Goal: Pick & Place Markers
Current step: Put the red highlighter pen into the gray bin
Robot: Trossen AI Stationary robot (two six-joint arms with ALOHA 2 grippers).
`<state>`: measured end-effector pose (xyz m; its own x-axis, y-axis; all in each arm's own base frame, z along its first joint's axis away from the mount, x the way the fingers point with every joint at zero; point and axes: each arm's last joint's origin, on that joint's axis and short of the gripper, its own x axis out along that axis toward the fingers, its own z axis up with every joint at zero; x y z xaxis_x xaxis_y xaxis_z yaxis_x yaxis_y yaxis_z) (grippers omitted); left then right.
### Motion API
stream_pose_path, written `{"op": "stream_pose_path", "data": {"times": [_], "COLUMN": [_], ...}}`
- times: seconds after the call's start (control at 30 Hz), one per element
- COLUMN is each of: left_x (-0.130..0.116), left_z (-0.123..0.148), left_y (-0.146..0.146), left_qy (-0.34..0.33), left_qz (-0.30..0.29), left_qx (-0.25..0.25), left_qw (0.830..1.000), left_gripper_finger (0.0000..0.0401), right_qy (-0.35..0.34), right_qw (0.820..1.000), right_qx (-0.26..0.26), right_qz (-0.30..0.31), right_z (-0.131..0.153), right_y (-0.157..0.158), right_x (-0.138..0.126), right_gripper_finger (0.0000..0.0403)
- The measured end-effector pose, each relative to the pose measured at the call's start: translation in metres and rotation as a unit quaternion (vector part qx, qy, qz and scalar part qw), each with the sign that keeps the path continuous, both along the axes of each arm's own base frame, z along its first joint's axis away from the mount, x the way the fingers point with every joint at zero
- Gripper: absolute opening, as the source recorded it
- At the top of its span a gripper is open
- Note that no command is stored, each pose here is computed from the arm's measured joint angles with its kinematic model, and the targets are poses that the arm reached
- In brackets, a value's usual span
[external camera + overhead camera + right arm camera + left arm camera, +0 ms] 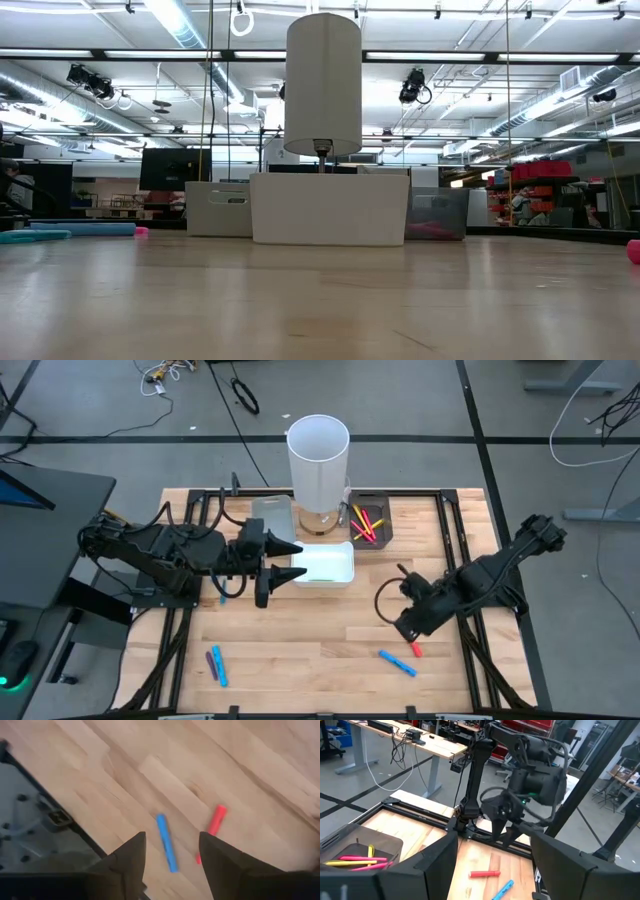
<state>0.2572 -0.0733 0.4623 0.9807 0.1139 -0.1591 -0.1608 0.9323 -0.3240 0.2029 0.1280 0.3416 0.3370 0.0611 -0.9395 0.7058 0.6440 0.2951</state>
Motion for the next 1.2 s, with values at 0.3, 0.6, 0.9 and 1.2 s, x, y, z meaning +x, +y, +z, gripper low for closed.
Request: {"op": "stream_pose_path", "data": {"times": [0.3,0.6,0.9,1.2], "left_x": [0.0,-0.001,-0.001,-0.001], "left_z": [-0.003,-0.005,-0.006,-0.006], "left_y": [0.0,0.0,0.0,0.0], "left_qy": [0.013,0.025,0.028,0.028], "left_qz": [-0.003,-0.003,-0.003,-0.003], "left_qx": [-0.007,-0.005,-0.004,-0.004], "left_qw": [1.0,1.0,1.0,1.0], "left_gripper_finger": [0.0259,0.0259,0.0259,0.0259], "right_qy": [0.077,0.091,0.124,0.122], "right_qw": [0.996,0.995,0.99,0.987], "right_qx": [-0.022,0.017,0.041,0.068], "right_qz": [-0.038,-0.033,-0.06,-0.085], "right_z": [-0.027,-0.075,-0.126,-0.153], "right_y": [0.011,0.025,0.023,0.021], "right_x": [-0.003,-0.006,-0.014,-0.019], "right_gripper_finger": [0.0198,0.0244,0.0244,0.0244]}}
